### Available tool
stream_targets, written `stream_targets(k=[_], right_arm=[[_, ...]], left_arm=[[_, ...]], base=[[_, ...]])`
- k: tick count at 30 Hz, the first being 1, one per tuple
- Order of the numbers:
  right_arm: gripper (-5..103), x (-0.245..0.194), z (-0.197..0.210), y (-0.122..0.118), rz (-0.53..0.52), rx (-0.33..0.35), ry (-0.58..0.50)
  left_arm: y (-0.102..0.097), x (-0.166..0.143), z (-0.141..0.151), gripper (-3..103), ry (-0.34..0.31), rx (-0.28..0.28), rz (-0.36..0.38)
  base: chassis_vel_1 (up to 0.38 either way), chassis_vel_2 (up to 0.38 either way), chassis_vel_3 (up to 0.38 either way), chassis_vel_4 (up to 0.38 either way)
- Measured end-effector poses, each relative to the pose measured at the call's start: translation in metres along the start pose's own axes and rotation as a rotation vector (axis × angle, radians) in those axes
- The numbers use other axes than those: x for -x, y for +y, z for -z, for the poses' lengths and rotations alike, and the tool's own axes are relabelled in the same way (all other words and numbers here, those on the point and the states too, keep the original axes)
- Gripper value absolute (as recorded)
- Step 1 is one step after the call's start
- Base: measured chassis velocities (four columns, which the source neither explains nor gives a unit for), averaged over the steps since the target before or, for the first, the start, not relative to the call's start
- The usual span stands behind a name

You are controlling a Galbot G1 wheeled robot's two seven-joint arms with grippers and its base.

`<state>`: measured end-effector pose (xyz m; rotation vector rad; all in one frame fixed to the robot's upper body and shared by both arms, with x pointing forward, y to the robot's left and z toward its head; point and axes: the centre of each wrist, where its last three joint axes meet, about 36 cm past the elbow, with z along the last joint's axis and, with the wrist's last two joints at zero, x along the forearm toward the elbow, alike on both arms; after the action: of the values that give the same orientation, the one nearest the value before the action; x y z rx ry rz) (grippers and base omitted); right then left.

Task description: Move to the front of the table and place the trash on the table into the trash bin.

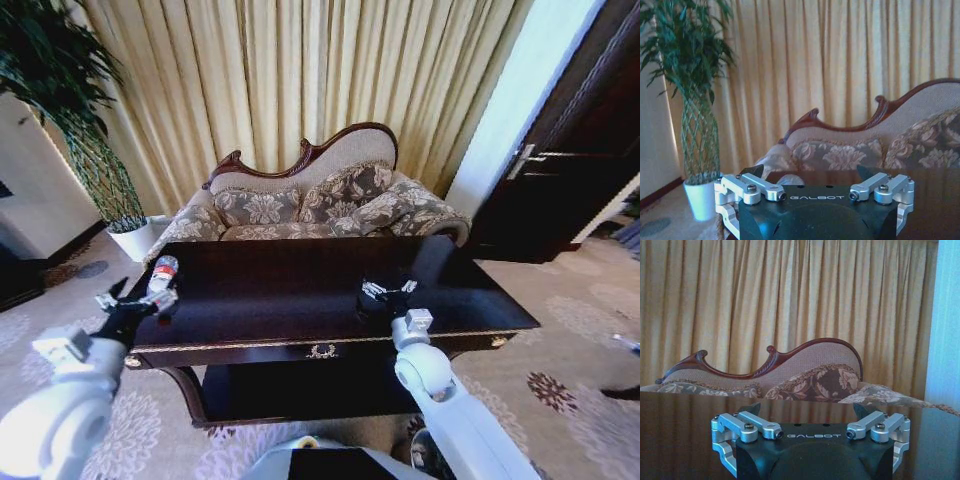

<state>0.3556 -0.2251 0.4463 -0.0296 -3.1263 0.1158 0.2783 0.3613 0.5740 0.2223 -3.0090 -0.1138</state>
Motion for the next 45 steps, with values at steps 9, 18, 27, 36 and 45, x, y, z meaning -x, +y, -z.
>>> stream_targets(k=[9,18,27,36,45], right_arm=[[100,0.006,-0.004,0.000,-0.018,-0.004,0.025],[100,0.010,-0.007,0.002,-0.018,-0.001,0.039],[100,0.008,-0.011,-0.002,-0.024,-0.017,0.048],[100,0.006,-0.014,-0.006,-0.040,-0.024,0.044],[100,0.005,-0.017,-0.004,-0.047,-0.015,0.035]], left_arm=[[0.018,0.034,0.002,100,0.144,-0.017,0.106],[0.024,0.073,0.002,100,0.232,-0.051,0.092],[0.013,0.084,-0.001,100,0.273,-0.054,0.073],[0.013,0.093,-0.008,100,0.307,-0.055,0.071],[0.009,0.093,-0.013,92,0.322,-0.072,0.075]], base=[[0.000,0.000,0.000,0.000],[0.000,0.000,0.000,0.000],[0.000,0.000,0.000,0.000],[0.000,0.000,0.000,0.000],[0.000,0.000,0.000,0.000]])
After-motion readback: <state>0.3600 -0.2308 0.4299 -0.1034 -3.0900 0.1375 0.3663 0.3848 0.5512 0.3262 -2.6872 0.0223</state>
